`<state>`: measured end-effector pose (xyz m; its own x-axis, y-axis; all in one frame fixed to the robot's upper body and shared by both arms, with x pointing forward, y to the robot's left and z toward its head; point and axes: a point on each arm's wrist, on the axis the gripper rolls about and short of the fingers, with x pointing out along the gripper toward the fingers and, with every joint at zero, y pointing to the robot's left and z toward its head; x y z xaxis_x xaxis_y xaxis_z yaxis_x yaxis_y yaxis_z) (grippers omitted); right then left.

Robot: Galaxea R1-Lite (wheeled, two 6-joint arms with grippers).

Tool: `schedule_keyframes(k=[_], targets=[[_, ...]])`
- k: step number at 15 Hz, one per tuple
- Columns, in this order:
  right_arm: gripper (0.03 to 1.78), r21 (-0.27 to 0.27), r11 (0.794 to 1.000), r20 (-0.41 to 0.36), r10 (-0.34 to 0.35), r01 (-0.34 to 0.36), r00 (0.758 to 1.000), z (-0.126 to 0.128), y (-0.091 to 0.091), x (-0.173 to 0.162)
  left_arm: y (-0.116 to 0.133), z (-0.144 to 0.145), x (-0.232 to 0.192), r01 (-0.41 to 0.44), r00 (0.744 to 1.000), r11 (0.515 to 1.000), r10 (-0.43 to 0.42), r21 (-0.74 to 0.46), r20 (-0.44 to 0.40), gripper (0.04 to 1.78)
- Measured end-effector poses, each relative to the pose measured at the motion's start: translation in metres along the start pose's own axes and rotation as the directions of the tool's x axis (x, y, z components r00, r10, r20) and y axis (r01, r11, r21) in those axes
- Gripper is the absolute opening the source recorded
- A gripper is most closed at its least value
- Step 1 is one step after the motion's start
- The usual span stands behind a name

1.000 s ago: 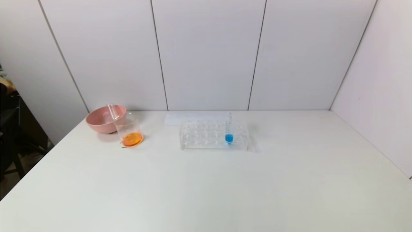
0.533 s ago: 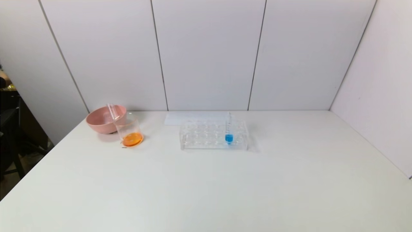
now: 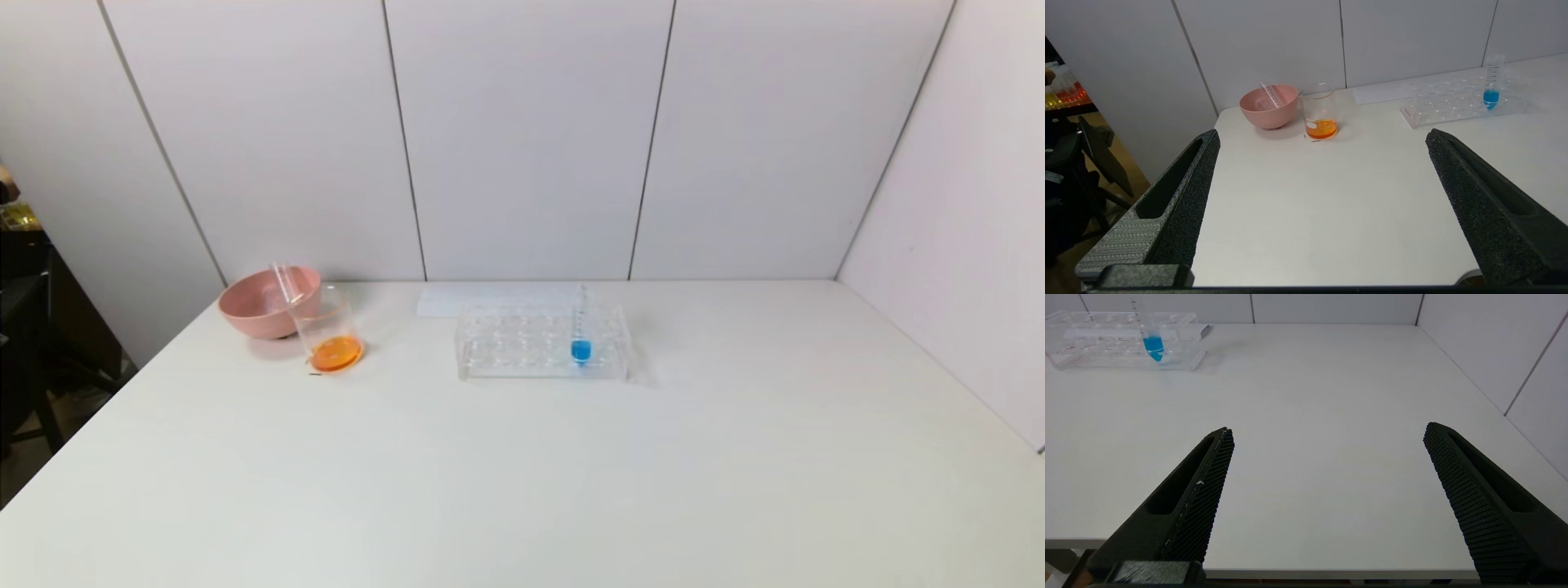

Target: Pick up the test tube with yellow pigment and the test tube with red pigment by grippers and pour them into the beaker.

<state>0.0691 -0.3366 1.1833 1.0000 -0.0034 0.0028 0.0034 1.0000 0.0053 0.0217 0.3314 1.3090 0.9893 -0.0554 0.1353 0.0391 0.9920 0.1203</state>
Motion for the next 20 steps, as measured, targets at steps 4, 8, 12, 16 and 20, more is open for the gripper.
schedule_keyframes(k=[4, 8, 12, 16, 20], targets=[[1.70, 0.000, 1.000, 0.000, 0.000, 0.000, 1.000, 0.000, 0.000, 0.000, -0.003, -0.037, 0.012, -0.016, 0.997, 0.999, 0.018, -0.032, 0.069, 1.76], [1.70, 0.000, 1.000, 0.000, 0.000, 0.000, 1.000, 0.000, 0.000, 0.000, -0.007, -0.076, 0.021, -0.031, 0.996, 0.999, 0.033, -0.024, 0.080, 1.76], [1.70, 0.000, 1.000, 0.000, 0.000, 0.000, 1.000, 0.000, 0.000, 0.000, -0.010, -0.112, 0.029, -0.026, 1.000, 1.000, 0.026, 0.008, -0.007, 1.76], [1.70, 0.000, 1.000, 0.000, 0.000, 0.000, 1.000, 0.000, 0.000, 0.000, -0.012, -0.128, 0.030, -0.017, 0.994, 1.000, 0.019, 0.022, -0.112, 1.76], [1.70, 0.000, 1.000, 0.000, 0.000, 0.000, 1.000, 0.000, 0.000, 0.000, -0.012, -0.130, 0.030, -0.018, 0.992, 1.000, 0.019, 0.011, -0.126, 1.76]])
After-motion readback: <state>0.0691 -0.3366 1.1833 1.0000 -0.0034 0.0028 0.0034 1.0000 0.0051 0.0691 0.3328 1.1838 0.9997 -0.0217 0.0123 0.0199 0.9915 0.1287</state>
